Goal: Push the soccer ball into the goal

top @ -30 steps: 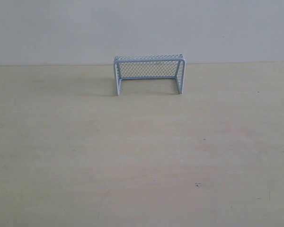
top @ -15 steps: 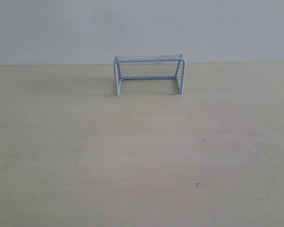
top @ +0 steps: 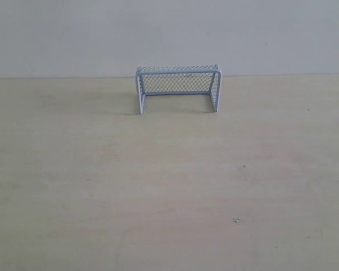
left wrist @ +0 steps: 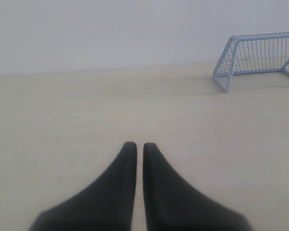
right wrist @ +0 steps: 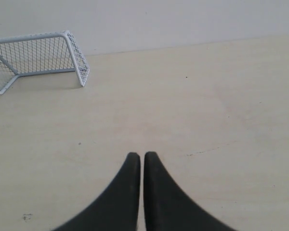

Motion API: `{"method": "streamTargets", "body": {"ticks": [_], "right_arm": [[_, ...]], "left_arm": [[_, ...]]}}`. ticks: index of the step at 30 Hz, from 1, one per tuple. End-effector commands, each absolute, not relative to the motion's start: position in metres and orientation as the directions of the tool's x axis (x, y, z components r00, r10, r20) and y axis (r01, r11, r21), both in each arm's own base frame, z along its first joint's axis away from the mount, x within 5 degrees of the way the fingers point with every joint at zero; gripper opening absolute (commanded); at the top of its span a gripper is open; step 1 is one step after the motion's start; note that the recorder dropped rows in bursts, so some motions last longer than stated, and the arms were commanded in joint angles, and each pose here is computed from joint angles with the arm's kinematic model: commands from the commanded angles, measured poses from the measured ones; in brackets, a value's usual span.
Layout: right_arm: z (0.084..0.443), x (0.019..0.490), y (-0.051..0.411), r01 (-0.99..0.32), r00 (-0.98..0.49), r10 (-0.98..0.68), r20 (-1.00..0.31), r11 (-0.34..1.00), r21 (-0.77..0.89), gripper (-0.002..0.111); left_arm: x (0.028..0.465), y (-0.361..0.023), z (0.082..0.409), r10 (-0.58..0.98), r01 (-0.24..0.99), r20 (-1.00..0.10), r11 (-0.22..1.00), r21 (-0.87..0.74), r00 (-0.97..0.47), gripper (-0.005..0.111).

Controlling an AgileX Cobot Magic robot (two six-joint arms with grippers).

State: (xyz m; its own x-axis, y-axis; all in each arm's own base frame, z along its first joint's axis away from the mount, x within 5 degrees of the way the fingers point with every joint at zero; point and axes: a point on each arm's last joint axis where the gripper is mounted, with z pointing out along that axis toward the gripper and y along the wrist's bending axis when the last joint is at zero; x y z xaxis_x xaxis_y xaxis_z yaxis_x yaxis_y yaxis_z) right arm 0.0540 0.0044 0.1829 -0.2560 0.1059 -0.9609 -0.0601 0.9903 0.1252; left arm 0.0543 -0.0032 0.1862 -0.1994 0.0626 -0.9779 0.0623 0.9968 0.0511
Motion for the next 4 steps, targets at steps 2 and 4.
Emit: {"method": "streamTargets", "body": {"ticks": [2,4], "right_arm": [[0.184,0.0538,0.004,-0.059,-0.242,0.099,-0.965,0.991,0.117,0.0],[0.184,0.0538,0.004,-0.059,-0.242,0.099,-0.965,0.991,0.117,0.0]], "left_arm": [[0.0544,-0.0034,0.1867,0.068,0.067,-0.977,0.996,0.056,-0.2,0.005],[0.0544,-0.0034,0.1867,0.068,0.067,-0.977,0.996,0.056,-0.2,0.005]]}}
